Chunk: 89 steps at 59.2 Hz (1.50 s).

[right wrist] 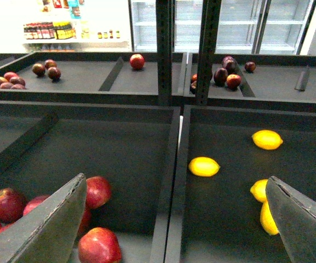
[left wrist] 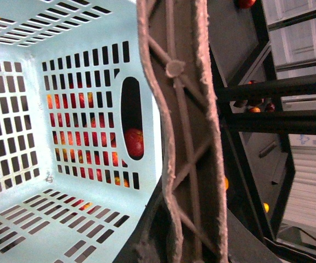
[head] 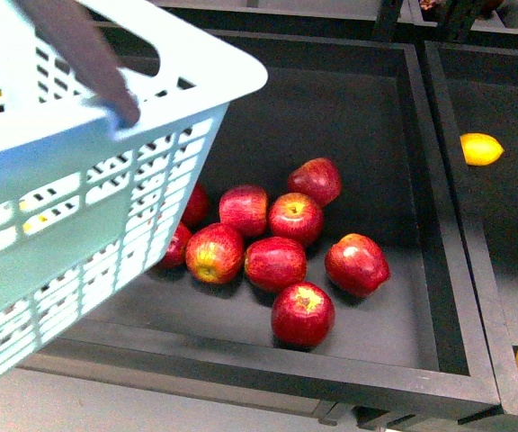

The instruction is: Pick lemon and mango into basket

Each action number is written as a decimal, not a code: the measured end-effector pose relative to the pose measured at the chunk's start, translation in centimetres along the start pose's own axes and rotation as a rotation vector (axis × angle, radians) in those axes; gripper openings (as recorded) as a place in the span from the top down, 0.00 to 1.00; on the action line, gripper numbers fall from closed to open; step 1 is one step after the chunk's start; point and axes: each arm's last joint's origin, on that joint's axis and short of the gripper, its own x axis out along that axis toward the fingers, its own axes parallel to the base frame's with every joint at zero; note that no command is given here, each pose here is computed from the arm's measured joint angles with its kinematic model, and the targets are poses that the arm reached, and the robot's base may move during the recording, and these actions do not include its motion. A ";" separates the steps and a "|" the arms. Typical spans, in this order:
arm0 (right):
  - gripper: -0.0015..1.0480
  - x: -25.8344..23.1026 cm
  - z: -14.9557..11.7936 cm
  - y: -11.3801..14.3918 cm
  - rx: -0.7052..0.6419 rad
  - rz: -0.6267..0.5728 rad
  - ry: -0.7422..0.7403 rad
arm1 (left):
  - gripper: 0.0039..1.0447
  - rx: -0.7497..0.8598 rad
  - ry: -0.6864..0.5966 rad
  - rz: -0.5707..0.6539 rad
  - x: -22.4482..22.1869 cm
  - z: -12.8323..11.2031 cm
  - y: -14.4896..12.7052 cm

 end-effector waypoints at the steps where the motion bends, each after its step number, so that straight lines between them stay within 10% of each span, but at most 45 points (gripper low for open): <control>1: 0.08 0.0 0.0 0.0 0.000 0.000 0.000 | 0.94 0.003 0.003 -0.002 0.2 -0.1 -0.2; 41: 0.08 0.0 0.0 0.0 0.000 0.000 0.000 | 0.94 0.274 0.493 -0.254 8.2 -12.1 -10.7; 71: 0.08 0.0 0.0 0.0 0.000 0.000 0.000 | 0.94 0.301 0.472 -0.255 8.2 -12.0 -10.7; 79: 0.08 0.1 -0.3 0.2 0.143 -0.331 0.295 | 0.94 0.300 0.479 -0.257 8.2 -12.0 -10.7; 89: 0.08 0.2 0.8 -0.4 0.293 -0.506 0.208 | 0.94 0.299 0.471 -0.254 8.2 -12.0 -10.7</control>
